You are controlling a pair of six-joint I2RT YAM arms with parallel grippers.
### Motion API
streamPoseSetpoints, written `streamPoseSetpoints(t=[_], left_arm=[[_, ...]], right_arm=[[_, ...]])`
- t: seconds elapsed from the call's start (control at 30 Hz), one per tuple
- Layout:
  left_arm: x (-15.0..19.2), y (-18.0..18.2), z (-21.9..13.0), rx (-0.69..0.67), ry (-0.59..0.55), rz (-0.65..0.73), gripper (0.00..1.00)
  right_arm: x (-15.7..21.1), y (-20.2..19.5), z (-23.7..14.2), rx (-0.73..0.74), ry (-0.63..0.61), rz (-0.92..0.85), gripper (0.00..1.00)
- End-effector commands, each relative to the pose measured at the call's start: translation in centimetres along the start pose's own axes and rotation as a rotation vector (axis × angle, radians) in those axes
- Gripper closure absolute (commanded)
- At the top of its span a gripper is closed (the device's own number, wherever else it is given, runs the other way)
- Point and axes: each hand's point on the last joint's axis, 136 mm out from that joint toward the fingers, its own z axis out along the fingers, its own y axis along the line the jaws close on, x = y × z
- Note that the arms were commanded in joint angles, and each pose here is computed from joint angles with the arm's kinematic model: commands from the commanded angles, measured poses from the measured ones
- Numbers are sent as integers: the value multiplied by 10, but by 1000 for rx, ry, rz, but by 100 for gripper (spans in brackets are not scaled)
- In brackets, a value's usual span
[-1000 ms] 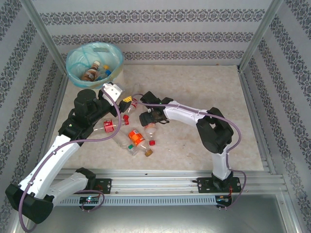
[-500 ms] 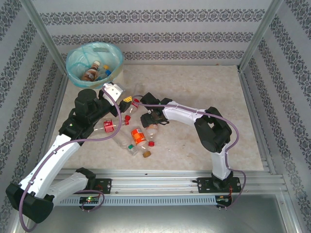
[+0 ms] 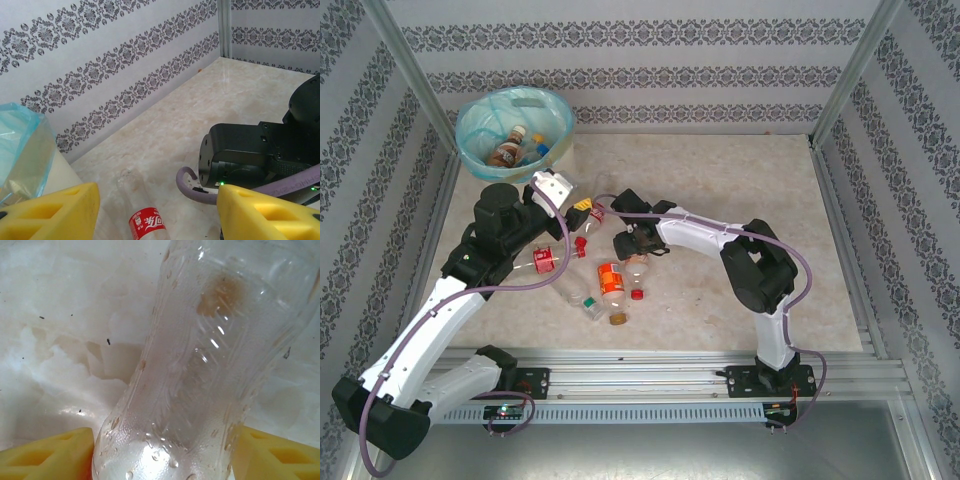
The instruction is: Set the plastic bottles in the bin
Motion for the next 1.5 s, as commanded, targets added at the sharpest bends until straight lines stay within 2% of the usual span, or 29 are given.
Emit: streamPoseSetpoints(t=[0.0, 0.23, 0.5, 0.83, 1.07, 1.3, 1.47], left_arm=[[-7, -2, 2, -2, -37, 31, 36], [-16, 5, -3, -36, -64, -10, 36], [-27, 7, 2, -23, -75, -127, 33], [-28, -13, 26, 140, -10, -280, 31], [-29, -29, 37, 247, -4, -394, 30], [-32, -39, 41, 320, -10, -447, 29], [-41, -53, 36, 419, -25, -459, 28]], right_arm=[[-2, -8, -3, 31, 1, 13, 30], [-1, -16, -21, 51, -47, 25, 34], [-13, -29, -63, 37, -217, 36, 39], [-29, -22, -114, -61, -427, -16, 42], [-33, -4, -154, -211, -577, -71, 43], [-30, 5, -192, -300, -700, -118, 45], [-26, 10, -221, -362, -804, -161, 46]])
